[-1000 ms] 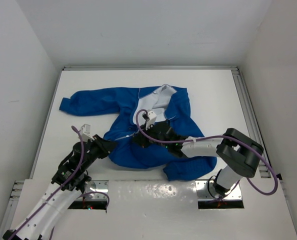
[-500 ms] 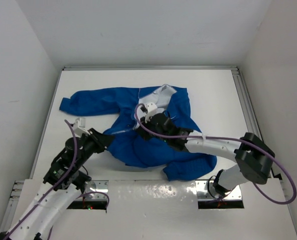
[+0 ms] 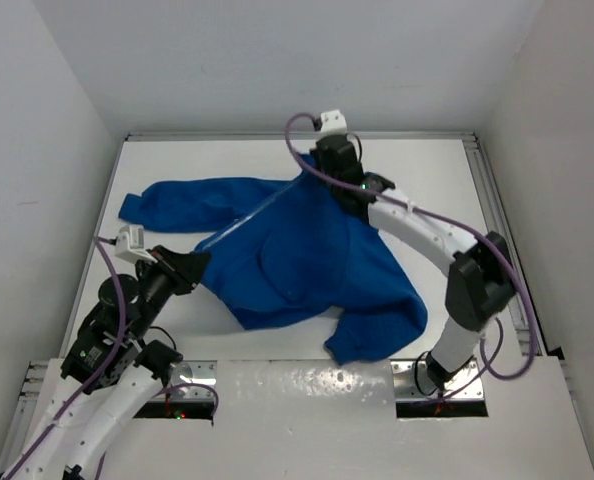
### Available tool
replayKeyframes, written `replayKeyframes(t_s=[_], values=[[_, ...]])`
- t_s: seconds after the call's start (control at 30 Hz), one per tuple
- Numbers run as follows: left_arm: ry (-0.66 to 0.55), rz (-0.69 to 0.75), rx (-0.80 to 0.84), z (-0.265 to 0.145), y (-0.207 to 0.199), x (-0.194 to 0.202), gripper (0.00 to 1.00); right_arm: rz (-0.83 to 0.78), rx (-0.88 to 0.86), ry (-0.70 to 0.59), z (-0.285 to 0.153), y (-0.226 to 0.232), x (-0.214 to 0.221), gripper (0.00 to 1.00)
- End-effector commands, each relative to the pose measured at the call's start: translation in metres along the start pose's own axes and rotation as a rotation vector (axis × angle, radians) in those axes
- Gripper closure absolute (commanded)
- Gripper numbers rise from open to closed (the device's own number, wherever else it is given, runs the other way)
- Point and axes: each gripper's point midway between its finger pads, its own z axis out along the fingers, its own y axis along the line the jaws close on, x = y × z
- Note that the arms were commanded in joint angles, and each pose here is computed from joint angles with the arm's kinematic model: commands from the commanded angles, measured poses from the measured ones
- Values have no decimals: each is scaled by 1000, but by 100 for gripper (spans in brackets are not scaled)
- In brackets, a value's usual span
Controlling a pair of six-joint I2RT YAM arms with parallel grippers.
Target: Zip up the jacket
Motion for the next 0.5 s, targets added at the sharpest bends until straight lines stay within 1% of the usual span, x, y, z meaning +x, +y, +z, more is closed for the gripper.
replayKeyframes(t_s=[0.0,0.03,0.07,0.1,0.13,0.17,0.2,0.27,0.37,0.4,0.43,0.47], values=[[-170,17,19,-28,-16,-51,100,-1,398,-55,23,-113,-53,100],[-188,21,-13,-32,-10,-54,100,20,434,-48,31,-125,-56,100],[-216,26,-18,-41,-10,-63,100,57,498,-48,44,-153,-65,100],[-227,30,-33,-46,-8,-66,100,72,551,-24,46,-170,-63,100],[-221,38,-70,-50,1,-64,100,118,581,-30,49,-182,-64,100],[-257,39,-93,-58,5,-72,100,151,629,-22,50,-206,-65,100],[-260,44,-119,-62,11,-72,100,196,658,-35,49,-218,-67,100],[-306,41,-167,-72,18,-83,100,239,712,-51,44,-244,-70,100],[-327,54,-213,-80,27,-87,100,309,743,-41,36,-270,-68,100],[-336,54,-205,-81,26,-89,100,337,743,-74,27,-275,-77,100],[-331,54,-200,-81,26,-87,100,334,744,-66,24,-277,-68,100],[-313,53,-197,-77,27,-83,100,343,750,-81,20,-283,-71,100]])
